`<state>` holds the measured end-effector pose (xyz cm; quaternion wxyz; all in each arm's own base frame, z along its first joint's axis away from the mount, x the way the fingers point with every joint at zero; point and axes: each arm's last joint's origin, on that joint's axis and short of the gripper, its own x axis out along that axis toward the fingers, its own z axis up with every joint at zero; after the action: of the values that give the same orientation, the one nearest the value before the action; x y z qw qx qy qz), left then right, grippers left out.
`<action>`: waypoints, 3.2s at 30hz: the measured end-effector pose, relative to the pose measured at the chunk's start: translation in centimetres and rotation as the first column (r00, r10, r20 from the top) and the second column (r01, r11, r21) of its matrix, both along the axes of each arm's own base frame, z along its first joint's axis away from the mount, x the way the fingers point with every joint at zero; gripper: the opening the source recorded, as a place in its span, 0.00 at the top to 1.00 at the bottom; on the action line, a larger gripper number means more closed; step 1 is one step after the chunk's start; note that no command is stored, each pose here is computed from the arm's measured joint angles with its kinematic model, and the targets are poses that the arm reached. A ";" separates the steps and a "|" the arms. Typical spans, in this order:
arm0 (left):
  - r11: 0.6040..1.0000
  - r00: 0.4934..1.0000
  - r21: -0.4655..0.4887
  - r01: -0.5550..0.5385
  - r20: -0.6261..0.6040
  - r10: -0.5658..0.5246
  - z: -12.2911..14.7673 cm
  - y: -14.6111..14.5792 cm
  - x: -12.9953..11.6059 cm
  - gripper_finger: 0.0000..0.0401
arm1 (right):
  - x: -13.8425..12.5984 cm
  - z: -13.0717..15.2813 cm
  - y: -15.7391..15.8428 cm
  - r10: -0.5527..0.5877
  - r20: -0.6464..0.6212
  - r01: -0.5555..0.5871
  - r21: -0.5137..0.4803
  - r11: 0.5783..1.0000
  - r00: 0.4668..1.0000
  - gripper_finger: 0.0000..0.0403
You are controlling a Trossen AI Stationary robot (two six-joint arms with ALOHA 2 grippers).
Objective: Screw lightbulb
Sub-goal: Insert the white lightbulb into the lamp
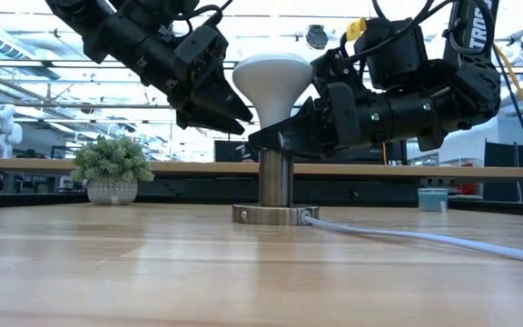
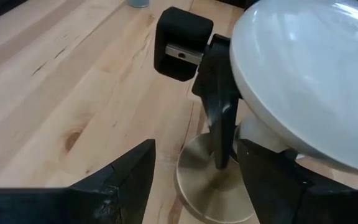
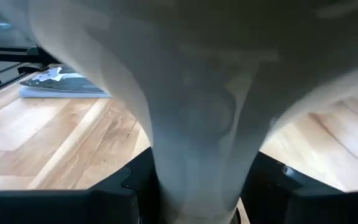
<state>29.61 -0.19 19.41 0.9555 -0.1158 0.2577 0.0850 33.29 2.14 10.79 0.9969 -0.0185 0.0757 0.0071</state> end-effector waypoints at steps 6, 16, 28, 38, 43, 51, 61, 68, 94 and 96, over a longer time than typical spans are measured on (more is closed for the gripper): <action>1.000 1.000 -0.007 -0.004 0.001 0.004 0.0 0.0 0.0 0.42 | -0.2 0.6 0.0 -0.012 -0.053 0.015 0.050 0.999 0.999 0.58; 1.000 0.999 -0.005 -0.002 0.051 0.003 0.4 0.0 0.2 0.42 | -1.2 2.4 -0.1 -0.010 -0.173 0.024 0.078 0.997 0.985 0.58; 1.000 0.999 -0.007 -0.003 0.054 0.003 0.4 0.0 0.2 0.42 | -1.5 2.7 -0.1 -0.014 -0.208 0.036 0.101 0.994 0.978 0.58; 1.000 0.998 -0.009 0.003 0.058 -0.002 0.4 0.0 0.3 0.42 | -1.4 2.8 -0.1 -0.013 -0.189 0.033 0.103 0.994 0.982 0.54; 1.000 0.998 -0.010 0.002 0.058 -0.002 0.4 0.0 0.3 0.42 | -1.4 2.8 -0.1 -0.013 -0.186 0.032 0.103 0.994 0.982 0.46; 1.000 0.998 -0.012 0.002 0.057 -0.002 0.4 0.0 0.2 0.42 | -1.4 2.7 0.0 -0.011 -0.200 0.038 0.132 0.991 0.980 0.40; 1.000 0.998 -0.013 0.004 0.055 -0.003 0.4 0.0 0.2 0.42 | -2.0 4.0 -0.1 -0.012 -0.214 0.041 0.131 0.991 0.977 0.40; 1.000 0.999 -0.014 0.004 0.052 -0.004 0.3 0.0 0.4 0.42 | -2.9 4.7 -0.1 -0.018 -0.303 0.063 0.140 0.988 0.953 0.40; 0.997 0.990 -0.018 0.070 -0.120 -0.071 -2.3 -1.4 0.2 0.95 | -7.2 6.0 -0.9 -0.225 -0.573 0.298 0.034 0.954 0.788 0.83; 0.996 0.989 -0.020 0.084 -0.119 -0.086 -2.3 -1.9 0.2 0.98 | -7.4 5.5 -0.9 -0.213 -0.562 0.276 0.030 0.961 0.800 0.95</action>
<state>29.78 -2.11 17.12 0.9401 -0.1065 0.3200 0.0490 25.87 1.21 16.34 0.9241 0.0493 0.3618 -0.1125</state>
